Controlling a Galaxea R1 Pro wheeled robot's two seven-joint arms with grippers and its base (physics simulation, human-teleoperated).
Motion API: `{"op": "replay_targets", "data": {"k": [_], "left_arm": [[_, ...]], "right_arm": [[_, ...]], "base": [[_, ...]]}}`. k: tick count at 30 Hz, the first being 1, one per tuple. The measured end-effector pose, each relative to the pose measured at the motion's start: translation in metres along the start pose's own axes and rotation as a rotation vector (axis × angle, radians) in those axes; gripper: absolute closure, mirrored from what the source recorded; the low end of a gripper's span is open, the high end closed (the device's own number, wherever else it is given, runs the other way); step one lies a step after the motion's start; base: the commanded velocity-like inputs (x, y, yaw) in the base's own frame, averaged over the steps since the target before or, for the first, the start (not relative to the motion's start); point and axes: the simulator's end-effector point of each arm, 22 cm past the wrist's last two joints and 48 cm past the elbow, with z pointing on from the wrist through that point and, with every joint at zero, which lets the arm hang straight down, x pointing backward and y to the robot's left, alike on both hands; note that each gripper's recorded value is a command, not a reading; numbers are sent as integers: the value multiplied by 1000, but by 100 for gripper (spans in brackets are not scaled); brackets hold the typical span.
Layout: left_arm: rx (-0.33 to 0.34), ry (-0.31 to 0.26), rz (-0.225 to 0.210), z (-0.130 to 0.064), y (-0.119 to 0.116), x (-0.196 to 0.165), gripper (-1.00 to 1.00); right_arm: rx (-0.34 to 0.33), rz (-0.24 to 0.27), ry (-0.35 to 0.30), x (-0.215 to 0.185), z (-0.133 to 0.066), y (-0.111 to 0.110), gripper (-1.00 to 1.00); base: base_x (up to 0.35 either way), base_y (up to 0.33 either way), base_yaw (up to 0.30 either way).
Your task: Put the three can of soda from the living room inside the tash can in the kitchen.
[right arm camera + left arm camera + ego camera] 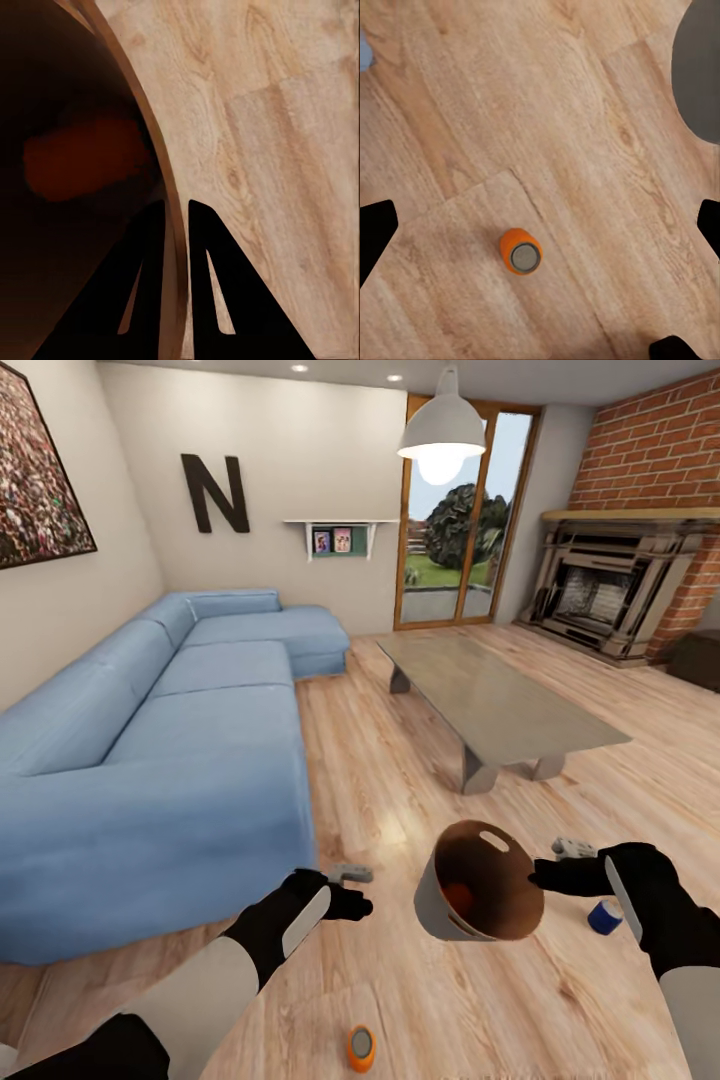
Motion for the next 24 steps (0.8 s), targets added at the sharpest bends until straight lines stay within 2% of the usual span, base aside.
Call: {"op": "replay_targets", "data": {"k": [5, 10, 15, 24], "left_arm": [[1, -1, -1, 0, 0, 0, -100], [0, -1, -2, 0, 0, -1, -100], [0, -2, -2, 0, 0, -1, -100], [3, 0, -4, 0, -1, 0, -100]], "right_arm": [[-38, 20, -3, -1, -1, 8, 100], [-12, 6, -1, -1, -1, 1, 100], [-32, 17, -2, -1, -1, 6, 100], [-16, 12, -4, -2, -3, -1, 100]], "base": [[6, 1, -286], [1, 0, -286], [0, 0, -286], [0, 0, -286]]}}
